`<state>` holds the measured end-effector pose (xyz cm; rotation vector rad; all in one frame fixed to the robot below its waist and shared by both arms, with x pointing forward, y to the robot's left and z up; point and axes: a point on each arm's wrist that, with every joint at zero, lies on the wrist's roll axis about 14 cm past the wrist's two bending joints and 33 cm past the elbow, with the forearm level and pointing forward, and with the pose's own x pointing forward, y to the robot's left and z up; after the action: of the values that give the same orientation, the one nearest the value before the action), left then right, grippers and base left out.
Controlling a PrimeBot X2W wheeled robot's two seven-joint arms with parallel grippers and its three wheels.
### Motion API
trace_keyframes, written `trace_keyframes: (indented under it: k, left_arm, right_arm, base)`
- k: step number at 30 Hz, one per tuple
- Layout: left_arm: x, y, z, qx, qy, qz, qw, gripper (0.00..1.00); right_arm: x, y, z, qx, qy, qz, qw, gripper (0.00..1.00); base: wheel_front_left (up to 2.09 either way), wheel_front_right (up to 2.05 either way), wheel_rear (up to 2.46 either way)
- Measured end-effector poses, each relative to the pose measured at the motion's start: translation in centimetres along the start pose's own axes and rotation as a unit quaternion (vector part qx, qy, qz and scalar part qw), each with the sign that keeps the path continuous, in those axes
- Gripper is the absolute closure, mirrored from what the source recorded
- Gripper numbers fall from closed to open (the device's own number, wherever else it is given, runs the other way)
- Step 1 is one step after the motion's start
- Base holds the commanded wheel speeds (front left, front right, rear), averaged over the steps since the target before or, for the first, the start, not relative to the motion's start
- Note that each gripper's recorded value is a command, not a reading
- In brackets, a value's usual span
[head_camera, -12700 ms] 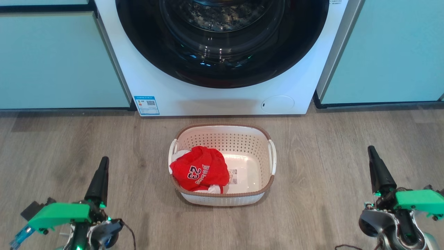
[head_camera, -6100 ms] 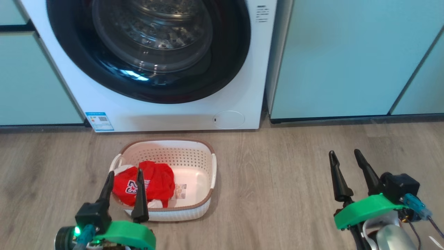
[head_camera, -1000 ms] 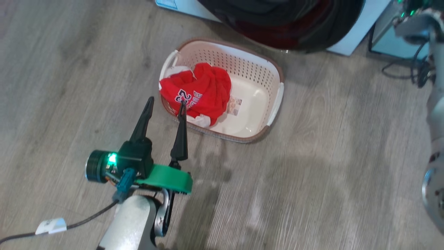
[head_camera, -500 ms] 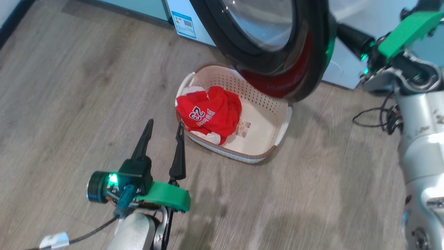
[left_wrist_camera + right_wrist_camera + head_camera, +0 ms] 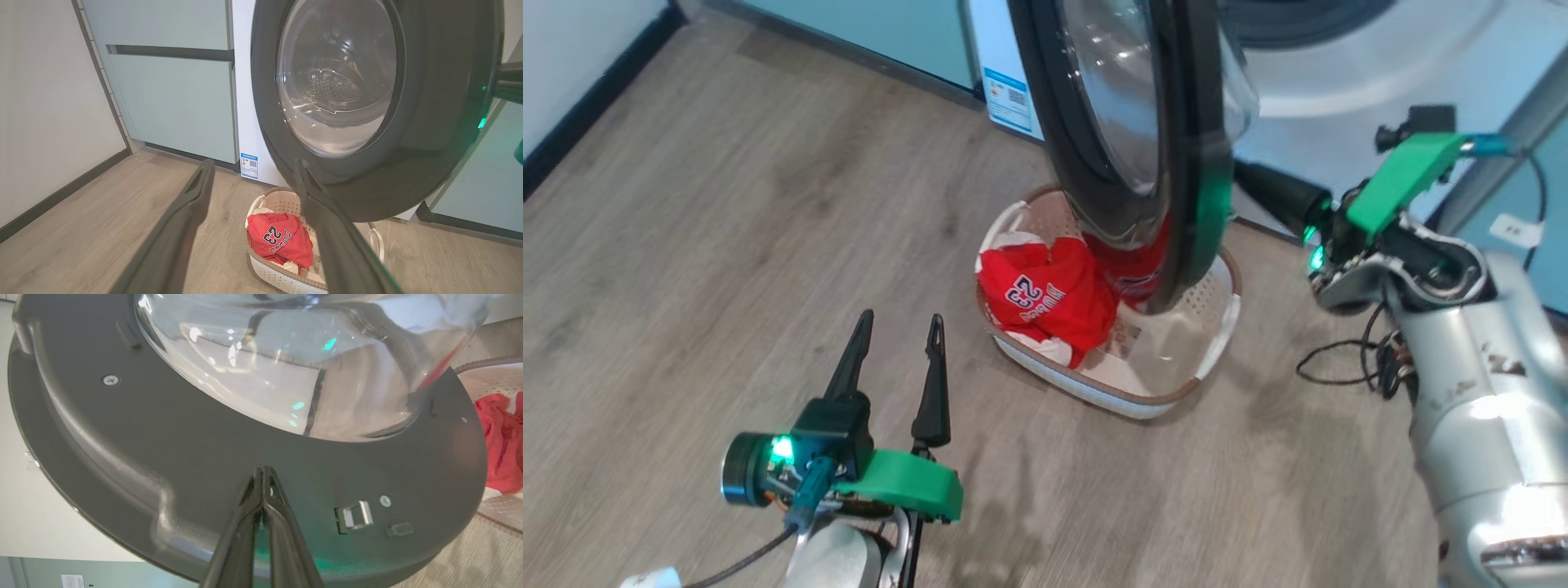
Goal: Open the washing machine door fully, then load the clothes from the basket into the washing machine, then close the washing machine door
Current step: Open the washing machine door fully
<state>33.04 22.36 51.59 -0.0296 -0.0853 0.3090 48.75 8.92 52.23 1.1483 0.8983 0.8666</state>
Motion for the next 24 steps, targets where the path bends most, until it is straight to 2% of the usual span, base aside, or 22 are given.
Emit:
trace_keyframes:
  k: [13,18,24]
  left_arm:
    - [-2.9,3.7,0.4,0.014,-0.003,0.053,0.998,0.0]
    - [-3.6,4.8,1.0,0.013,-0.012,0.069,0.997,0.0]
    - [-3.9,4.9,1.0,0.01,-0.014,0.071,0.997,0.0]
  right_arm:
    - [4.0,3.2,-8.0,-0.005,0.107,0.042,0.993,1.0]
    - [4.8,4.3,-9.6,-0.008,0.111,0.052,0.992,1.0]
    - [4.2,4.0,-9.7,0.004,0.093,0.048,0.994,1.0]
  base:
    - [0.0,0.0,0.0]
    - [0.0,0.0,0.0]
    - [0.0,0.0,0.0]
